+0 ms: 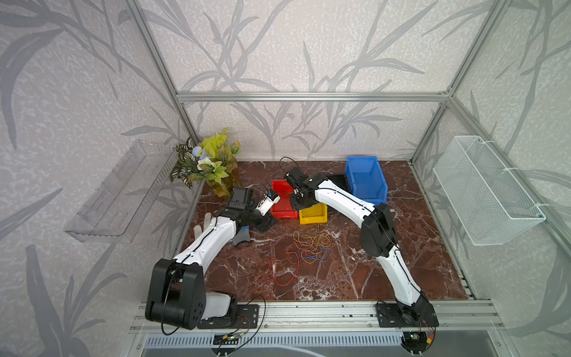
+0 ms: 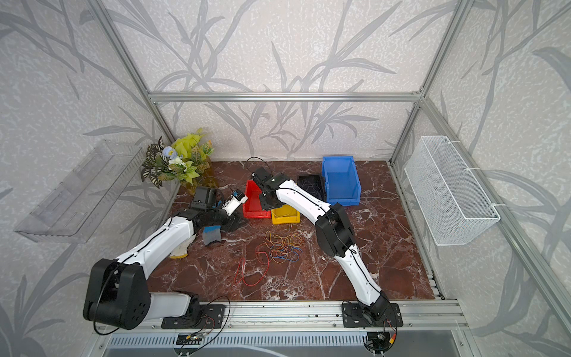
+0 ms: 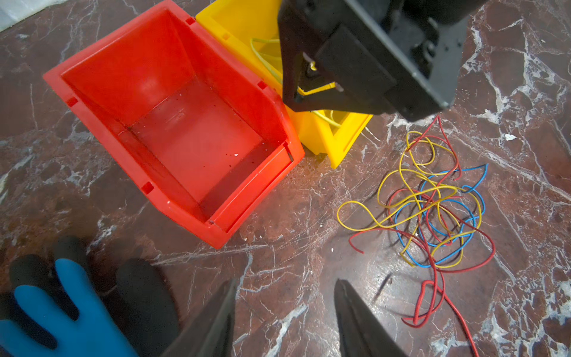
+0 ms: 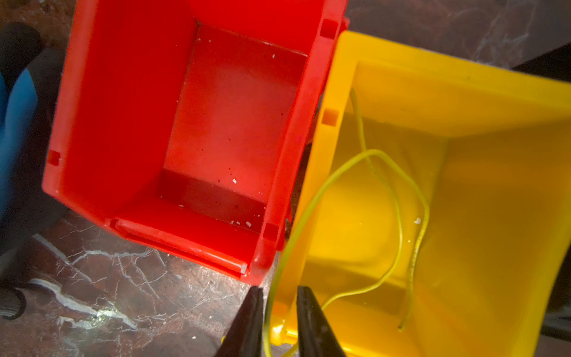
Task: Untangle and sort cables by color
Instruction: Adjust the cable in the bin.
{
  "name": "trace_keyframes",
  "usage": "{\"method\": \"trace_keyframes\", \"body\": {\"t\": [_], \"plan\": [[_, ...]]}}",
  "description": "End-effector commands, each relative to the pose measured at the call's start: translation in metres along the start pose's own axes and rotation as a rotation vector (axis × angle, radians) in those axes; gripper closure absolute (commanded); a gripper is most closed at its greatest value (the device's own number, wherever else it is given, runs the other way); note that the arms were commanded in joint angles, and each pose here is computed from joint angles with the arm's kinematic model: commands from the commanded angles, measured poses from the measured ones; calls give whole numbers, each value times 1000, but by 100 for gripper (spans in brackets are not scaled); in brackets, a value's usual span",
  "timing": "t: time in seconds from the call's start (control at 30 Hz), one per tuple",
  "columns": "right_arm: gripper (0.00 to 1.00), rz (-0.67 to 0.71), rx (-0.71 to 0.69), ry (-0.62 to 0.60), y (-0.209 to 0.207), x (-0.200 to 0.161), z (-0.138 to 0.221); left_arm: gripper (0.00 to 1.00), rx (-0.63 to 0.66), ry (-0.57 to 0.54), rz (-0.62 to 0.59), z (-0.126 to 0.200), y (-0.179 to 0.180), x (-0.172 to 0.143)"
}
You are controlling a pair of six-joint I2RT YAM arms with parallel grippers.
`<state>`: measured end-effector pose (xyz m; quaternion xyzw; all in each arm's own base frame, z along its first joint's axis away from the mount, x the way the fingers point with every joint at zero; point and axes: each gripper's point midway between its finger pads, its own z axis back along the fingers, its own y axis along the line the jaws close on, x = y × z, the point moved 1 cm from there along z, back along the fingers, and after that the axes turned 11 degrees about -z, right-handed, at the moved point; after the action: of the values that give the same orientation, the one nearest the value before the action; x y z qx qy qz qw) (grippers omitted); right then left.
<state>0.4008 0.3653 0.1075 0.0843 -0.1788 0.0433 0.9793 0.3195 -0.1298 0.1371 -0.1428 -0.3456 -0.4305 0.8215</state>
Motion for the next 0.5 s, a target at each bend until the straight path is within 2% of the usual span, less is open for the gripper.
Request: {"method": "trace_keyframes", "body": {"t": [0.0,0.2,0.47], "plan": [[82,1,9,6,0,1,9,47,5,0,6,-1,2,-1],[95,5,14,4,-5,0,11,47,4,3,5,-2,2,-3],[98,-8,58,-13,-20,2,18,47,6,7,2,-2,2,-4]]}}
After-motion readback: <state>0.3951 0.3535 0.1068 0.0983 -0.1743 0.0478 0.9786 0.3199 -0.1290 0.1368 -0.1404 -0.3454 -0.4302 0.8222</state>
